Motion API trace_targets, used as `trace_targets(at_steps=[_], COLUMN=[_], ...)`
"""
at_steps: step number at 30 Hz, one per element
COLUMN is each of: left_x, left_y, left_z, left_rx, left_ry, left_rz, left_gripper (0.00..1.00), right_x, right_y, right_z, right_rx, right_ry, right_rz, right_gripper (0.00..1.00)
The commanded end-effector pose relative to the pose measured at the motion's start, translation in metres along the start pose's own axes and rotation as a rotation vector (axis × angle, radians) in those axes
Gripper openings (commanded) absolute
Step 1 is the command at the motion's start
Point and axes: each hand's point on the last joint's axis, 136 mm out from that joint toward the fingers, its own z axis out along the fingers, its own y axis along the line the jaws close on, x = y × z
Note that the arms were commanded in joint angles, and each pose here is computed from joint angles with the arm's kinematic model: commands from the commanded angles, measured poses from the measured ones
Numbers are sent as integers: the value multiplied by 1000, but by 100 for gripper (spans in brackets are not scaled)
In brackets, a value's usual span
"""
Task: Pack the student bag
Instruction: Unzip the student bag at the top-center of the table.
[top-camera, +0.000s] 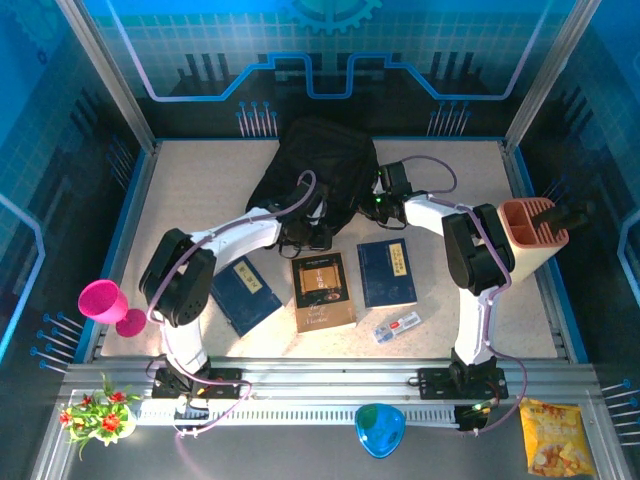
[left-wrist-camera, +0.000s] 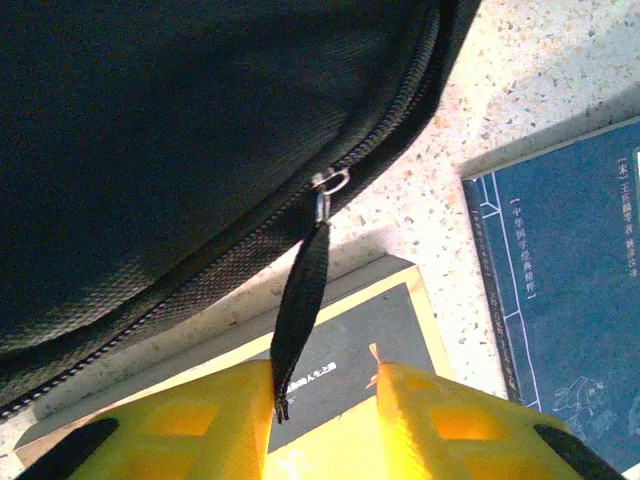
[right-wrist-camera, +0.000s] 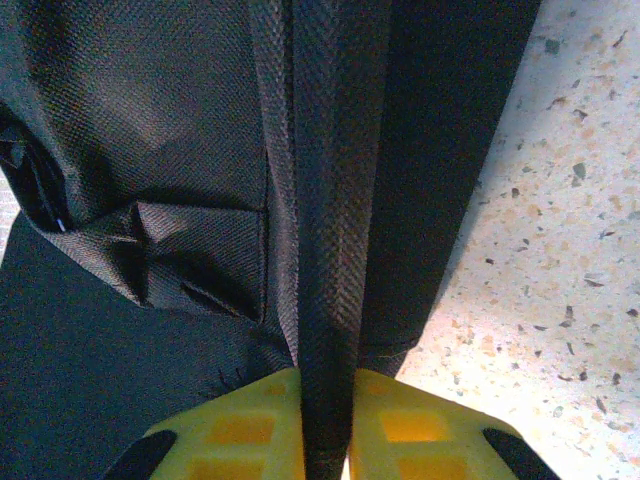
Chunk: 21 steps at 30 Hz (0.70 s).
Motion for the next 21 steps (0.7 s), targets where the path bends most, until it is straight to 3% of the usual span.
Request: trace_targets(at_steps=[1, 6, 12, 18, 21], left_x=[-5, -14, -9, -5, -5], left_y=[6, 6, 8, 12, 13], left_z=[1, 2, 16, 22, 23], left_rx=[-64, -79, -107, -164, -179], left_ry=[-1, -23, 29, 33, 37], left_rz=[9, -52, -103, -135, -142], left_gripper=[35, 39, 39, 34, 25], right_x=[8, 8, 8, 9, 10], right_y=[-2, -3, -2, -3, -3], right_z=[1, 0, 0, 2, 3], right_rx=[2, 4, 0, -4, -5], right_ry=[22, 21, 21, 22, 26], right_rz=[9, 7, 9, 18, 20], right_gripper=[18, 18, 18, 18, 18])
